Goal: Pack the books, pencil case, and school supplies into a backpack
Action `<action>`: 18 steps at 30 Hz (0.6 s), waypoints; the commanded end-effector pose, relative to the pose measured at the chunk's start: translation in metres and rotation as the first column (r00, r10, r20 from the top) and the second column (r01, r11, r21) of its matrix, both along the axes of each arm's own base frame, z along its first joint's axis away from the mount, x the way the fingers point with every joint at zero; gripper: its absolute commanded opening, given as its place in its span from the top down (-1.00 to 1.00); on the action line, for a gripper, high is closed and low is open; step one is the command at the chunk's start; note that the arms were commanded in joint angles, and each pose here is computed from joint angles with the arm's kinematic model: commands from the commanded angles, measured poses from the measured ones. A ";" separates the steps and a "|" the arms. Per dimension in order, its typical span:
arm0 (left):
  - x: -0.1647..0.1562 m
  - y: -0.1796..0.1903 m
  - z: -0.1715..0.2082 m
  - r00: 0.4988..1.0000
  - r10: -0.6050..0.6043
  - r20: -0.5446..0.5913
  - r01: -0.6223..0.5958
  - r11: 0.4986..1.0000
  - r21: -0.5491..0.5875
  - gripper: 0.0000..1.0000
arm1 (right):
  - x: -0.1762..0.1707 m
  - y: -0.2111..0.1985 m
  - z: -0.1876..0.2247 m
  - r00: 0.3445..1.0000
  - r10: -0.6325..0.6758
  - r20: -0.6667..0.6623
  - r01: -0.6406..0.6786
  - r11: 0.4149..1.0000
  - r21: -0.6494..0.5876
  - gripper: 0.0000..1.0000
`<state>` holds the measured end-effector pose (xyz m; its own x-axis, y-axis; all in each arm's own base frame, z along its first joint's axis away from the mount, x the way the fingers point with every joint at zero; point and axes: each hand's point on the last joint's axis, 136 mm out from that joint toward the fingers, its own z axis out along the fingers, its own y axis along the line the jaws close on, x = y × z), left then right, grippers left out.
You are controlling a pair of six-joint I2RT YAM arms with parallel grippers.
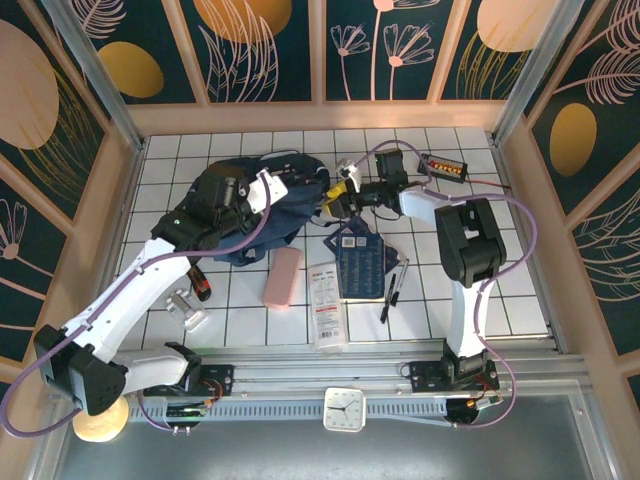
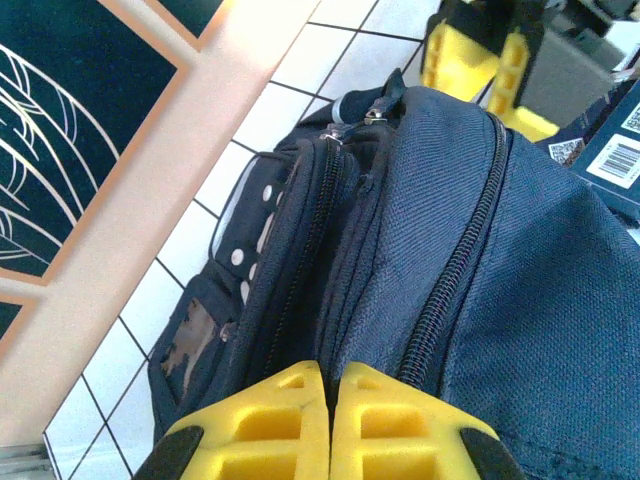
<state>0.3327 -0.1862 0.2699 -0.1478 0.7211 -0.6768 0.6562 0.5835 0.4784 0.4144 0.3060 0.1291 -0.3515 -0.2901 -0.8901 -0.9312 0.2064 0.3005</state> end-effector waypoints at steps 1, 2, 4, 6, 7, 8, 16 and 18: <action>0.001 -0.004 0.052 0.990 -0.021 0.139 0.031 0.997 -0.072 1.00 | 0.000 0.015 0.010 0.998 0.055 0.006 -0.055 0.997 0.054 -0.19; 0.000 -0.004 0.053 0.990 -0.023 0.138 0.033 0.997 -0.072 1.00 | 0.000 0.016 0.010 0.998 0.062 -0.002 -0.062 0.996 0.059 -0.18; 0.000 -0.004 0.054 0.990 -0.022 0.141 0.033 0.997 -0.073 1.00 | 0.000 0.019 0.009 0.998 0.068 -0.012 -0.067 0.996 0.062 -0.15; 0.001 -0.004 0.054 0.990 -0.020 0.142 0.031 0.997 -0.073 1.00 | 0.000 0.020 0.008 0.997 0.074 -0.020 -0.073 0.995 0.065 -0.12; 0.001 -0.004 0.054 0.989 -0.020 0.144 0.031 0.997 -0.076 1.00 | 0.001 0.021 0.007 0.997 0.074 -0.023 -0.072 0.995 0.066 -0.10; 0.000 -0.004 0.053 0.990 -0.020 0.142 0.031 0.996 -0.077 1.00 | 0.001 0.022 0.006 0.997 0.072 -0.026 -0.070 0.995 0.065 -0.07; 0.001 -0.007 0.053 0.990 -0.025 0.142 0.039 0.995 -0.095 1.00 | 0.009 0.026 0.003 0.999 0.003 -0.045 -0.001 0.999 0.035 0.33; 0.001 -0.008 0.054 0.990 -0.027 0.139 0.042 0.994 -0.105 1.00 | 0.009 0.029 0.004 0.999 -0.022 -0.044 0.023 0.999 0.026 0.46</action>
